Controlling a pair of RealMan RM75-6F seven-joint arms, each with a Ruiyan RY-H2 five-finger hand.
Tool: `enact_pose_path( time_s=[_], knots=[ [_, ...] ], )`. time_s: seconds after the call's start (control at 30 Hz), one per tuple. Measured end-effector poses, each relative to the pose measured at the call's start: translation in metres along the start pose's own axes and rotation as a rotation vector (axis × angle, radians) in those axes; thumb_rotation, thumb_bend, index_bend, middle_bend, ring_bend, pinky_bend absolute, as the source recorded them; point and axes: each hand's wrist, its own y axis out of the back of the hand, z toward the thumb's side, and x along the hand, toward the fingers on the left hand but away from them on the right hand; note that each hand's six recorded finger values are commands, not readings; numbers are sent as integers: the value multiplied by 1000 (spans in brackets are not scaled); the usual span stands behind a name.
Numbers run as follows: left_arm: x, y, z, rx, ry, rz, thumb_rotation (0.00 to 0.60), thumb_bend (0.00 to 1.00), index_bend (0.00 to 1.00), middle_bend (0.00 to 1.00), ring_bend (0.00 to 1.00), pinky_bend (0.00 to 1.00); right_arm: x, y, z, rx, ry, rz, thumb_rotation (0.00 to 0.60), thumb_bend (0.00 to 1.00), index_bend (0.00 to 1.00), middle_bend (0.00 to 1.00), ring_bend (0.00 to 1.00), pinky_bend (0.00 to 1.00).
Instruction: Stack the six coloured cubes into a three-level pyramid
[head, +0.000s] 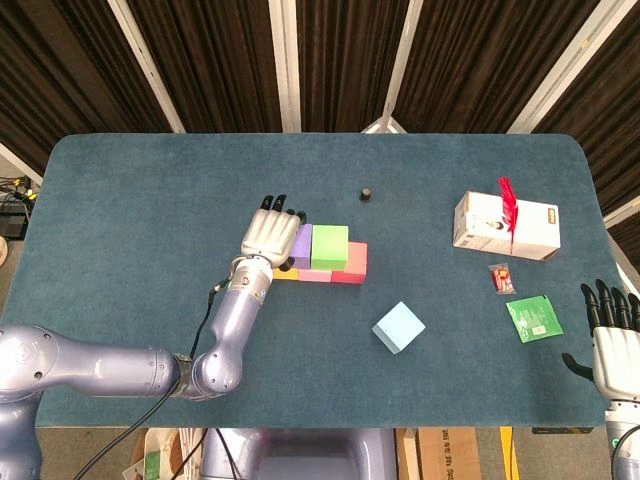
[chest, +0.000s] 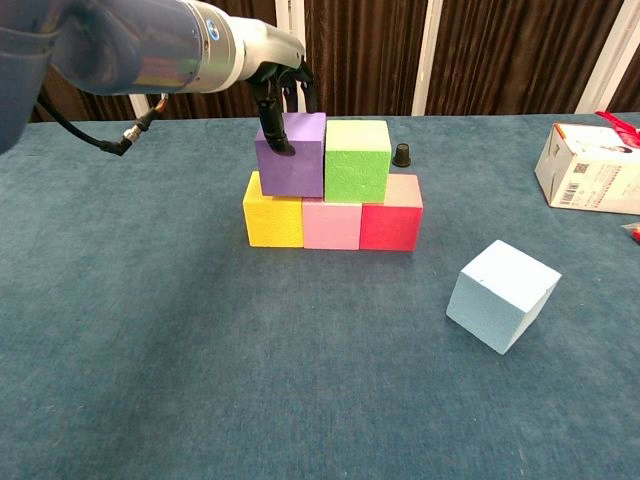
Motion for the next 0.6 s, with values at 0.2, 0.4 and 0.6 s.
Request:
enact_pose_path(
  time_s=[0.2, 0.4, 0.6],
  knots=[
    [1, 1, 0, -2, 14, 14, 600, 382, 291, 289, 0, 0, 0, 0, -1, -1, -2, 3, 600, 129, 0, 27, 0, 0],
    [1, -2, -2, 13, 39, 12, 600, 382, 290, 289, 0, 0, 0, 0, -1, -3, -3, 5, 600, 129, 0, 27, 0, 0],
    [1, -2, 1, 11, 41, 12, 600, 382, 290, 289, 0, 0, 0, 0, -1, -2, -5, 7, 600, 129, 0, 27, 0, 0]
  ],
)
